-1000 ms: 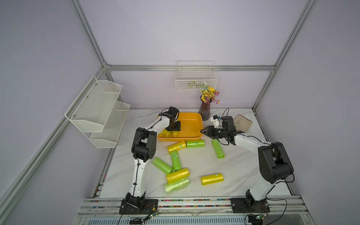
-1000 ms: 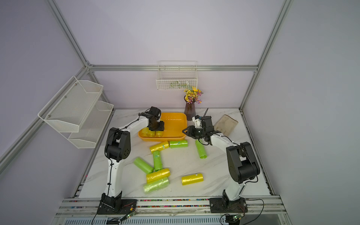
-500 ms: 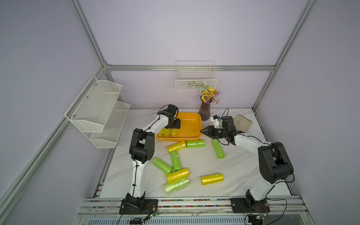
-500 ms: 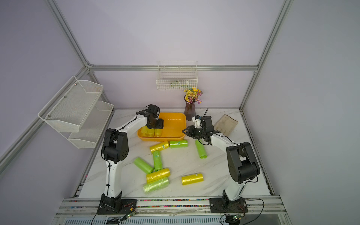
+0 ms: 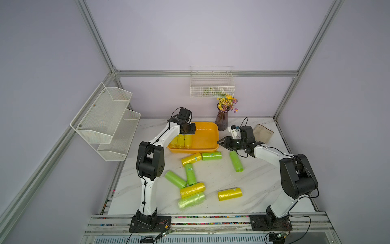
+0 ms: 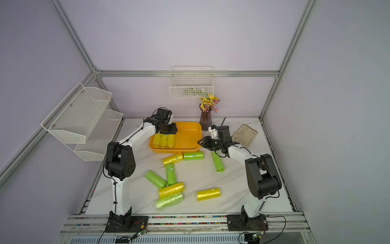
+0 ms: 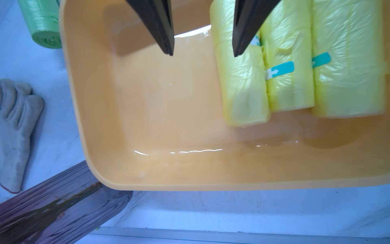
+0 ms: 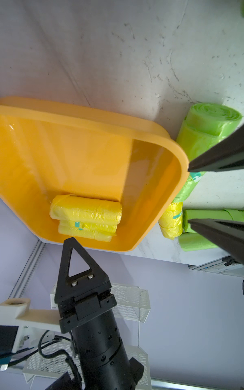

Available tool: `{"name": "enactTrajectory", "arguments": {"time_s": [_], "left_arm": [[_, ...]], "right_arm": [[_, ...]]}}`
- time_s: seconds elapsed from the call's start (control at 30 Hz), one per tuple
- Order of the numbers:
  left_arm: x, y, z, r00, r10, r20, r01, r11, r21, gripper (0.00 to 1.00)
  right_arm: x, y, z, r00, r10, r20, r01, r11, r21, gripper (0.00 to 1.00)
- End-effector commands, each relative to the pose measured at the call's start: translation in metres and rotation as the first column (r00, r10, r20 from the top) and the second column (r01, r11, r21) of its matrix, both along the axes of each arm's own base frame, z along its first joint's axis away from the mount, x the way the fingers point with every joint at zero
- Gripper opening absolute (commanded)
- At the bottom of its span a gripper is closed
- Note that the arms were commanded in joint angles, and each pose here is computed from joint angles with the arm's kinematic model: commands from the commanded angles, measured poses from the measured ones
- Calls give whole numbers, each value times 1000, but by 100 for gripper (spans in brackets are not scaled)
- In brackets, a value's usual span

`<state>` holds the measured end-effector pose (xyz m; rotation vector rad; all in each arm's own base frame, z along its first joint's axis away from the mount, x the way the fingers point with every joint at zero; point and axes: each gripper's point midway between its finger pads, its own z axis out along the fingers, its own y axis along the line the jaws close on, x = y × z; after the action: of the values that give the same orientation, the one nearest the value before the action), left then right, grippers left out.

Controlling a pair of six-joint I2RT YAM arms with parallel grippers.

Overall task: Put the roll of trash bags into the storage box
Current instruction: Place the roll of trash bags in the storage box, then adjust the roll of trash bags at the center of the board.

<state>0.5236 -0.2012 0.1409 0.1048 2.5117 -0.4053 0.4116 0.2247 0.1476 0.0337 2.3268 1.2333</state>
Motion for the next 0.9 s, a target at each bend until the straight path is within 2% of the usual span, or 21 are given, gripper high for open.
{"name": "enactTrajectory", "arguments": {"time_s": [0.0, 0.5, 0.67, 0.87], "left_arm": [[0, -22, -1, 999, -44, 11, 44, 995, -90, 45], [-3, -4, -52, 997, 11, -81, -14, 999, -36, 46], [-2, -1, -45, 998, 20, -66, -22, 999, -31, 48], [0, 0, -1, 999, 25, 35, -23, 998, -51, 58]], "right_arm": [[0, -5, 5, 1000, -13, 17, 13, 1000, -4, 40], [-12, -16, -2, 1000, 1, 29, 3, 989, -147, 40], [-22, -11, -2, 998, 48, 44, -38, 977, -209, 40], [-44, -3, -4, 993, 111, 49, -88, 940, -330, 41]]}}
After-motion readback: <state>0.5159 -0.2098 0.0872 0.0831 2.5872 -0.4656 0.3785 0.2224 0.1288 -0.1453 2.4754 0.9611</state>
